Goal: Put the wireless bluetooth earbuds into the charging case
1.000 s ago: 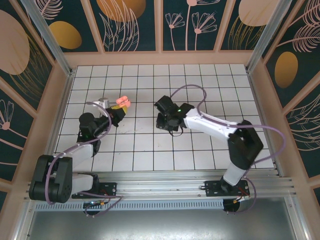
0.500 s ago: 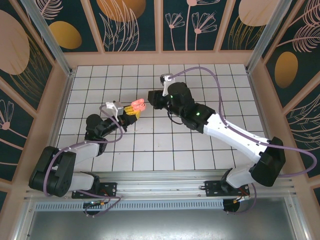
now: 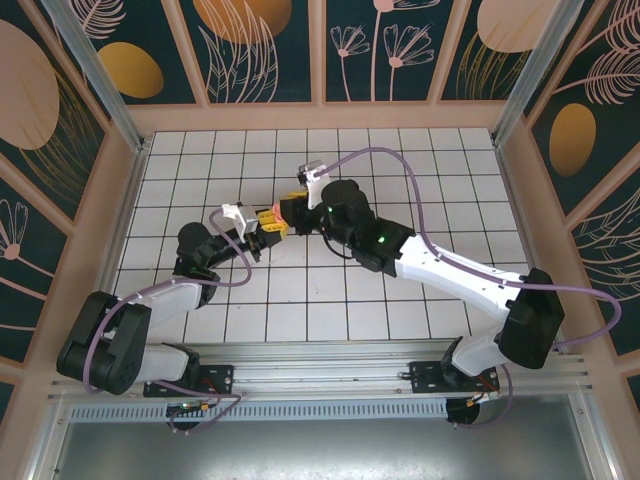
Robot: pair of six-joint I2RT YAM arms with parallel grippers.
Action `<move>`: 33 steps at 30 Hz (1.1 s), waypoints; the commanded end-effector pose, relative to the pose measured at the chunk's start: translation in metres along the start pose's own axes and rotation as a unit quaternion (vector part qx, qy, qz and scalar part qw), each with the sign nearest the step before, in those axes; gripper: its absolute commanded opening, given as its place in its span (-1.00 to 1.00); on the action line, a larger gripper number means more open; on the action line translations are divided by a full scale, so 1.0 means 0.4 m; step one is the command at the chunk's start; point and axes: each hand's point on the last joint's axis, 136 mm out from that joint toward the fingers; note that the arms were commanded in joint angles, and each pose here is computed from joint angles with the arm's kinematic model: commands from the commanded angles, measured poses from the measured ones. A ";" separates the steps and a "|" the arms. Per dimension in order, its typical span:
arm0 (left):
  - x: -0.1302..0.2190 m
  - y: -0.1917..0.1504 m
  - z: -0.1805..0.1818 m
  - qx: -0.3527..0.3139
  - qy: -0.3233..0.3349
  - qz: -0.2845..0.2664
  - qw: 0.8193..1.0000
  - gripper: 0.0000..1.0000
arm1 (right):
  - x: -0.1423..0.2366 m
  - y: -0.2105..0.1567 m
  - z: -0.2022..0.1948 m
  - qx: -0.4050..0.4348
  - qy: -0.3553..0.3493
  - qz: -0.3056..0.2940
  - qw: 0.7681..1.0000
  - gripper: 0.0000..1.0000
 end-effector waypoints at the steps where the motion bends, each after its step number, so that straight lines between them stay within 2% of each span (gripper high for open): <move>1: -0.008 0.044 -0.004 -0.025 -0.007 -0.019 0.999 -0.73 | -0.004 0.000 0.009 0.003 0.004 -0.019 1.000 -0.53; 17: -0.006 0.070 0.008 -0.025 0.010 -0.034 0.999 -0.73 | -0.015 -0.056 0.013 -0.007 0.013 0.008 1.000 -0.53; 28: -0.006 0.088 0.011 -0.025 0.014 -0.042 0.999 -0.73 | 0.005 -0.072 -0.033 -0.007 -0.046 0.007 0.999 -0.54; 33: -0.003 0.096 0.012 -0.027 0.019 -0.045 0.998 -0.73 | 0.000 -0.087 -0.037 0.005 -0.051 0.021 0.998 -0.53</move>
Point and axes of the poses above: each hand's point on the last joint's axis, 136 mm out from that joint toward the fingers, its own x axis back along the fingers, its own z axis along the line the jaws close on, y = z × x, and after that the axes turned 1 degree about -x, right-handed
